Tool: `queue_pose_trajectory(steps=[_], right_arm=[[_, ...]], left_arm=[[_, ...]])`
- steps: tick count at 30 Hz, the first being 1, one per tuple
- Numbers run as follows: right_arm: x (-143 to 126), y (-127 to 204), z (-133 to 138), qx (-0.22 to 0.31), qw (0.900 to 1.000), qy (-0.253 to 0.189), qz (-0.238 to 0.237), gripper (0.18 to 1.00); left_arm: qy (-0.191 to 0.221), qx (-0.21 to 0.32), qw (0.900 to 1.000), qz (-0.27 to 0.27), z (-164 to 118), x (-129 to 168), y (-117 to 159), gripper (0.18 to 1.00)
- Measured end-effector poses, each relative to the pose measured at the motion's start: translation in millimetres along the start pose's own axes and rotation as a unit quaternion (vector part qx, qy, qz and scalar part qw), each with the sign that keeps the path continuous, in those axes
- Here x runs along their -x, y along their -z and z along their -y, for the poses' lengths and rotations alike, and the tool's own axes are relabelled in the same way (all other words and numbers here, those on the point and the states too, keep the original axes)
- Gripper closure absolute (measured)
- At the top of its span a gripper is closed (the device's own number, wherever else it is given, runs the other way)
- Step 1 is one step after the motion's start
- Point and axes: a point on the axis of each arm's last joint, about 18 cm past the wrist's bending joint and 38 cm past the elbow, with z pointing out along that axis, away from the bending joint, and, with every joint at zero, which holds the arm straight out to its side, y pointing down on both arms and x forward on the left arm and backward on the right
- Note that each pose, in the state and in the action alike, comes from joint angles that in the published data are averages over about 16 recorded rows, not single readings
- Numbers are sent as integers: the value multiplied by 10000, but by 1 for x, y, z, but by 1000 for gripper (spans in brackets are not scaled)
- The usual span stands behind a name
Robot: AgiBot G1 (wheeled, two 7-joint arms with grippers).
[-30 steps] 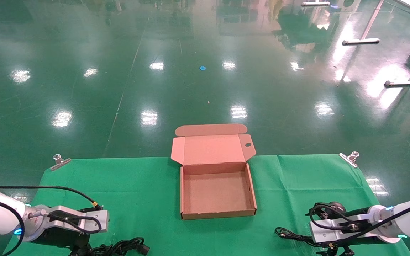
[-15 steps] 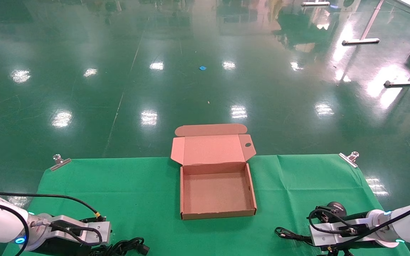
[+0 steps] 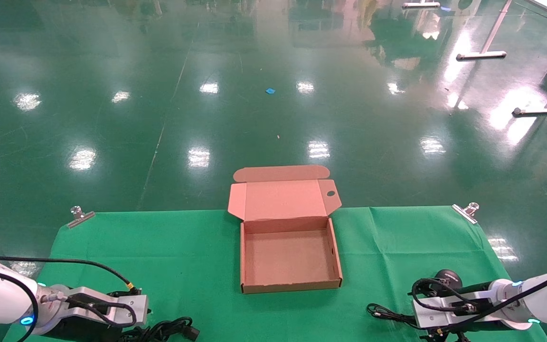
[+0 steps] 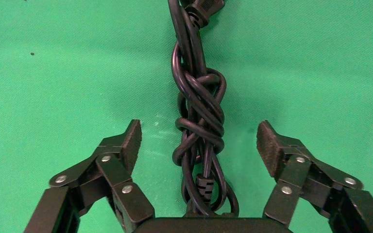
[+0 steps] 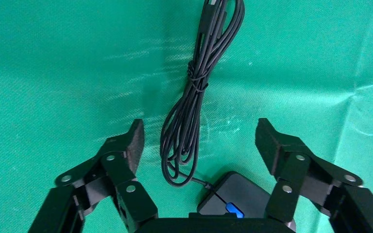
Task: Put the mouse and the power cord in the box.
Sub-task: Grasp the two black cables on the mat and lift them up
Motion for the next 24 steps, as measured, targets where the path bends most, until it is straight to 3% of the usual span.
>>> queue_pose_trajectory(steps=[8, 24], right_arm=[[0, 0, 0, -11, 10000, 4, -5, 430], [-1, 1, 1, -18, 10000, 14, 1, 794]], left_arm=[[6, -7, 10000, 3, 0, 0, 0, 378], [16, -17, 10000, 5, 0, 0, 0, 743]])
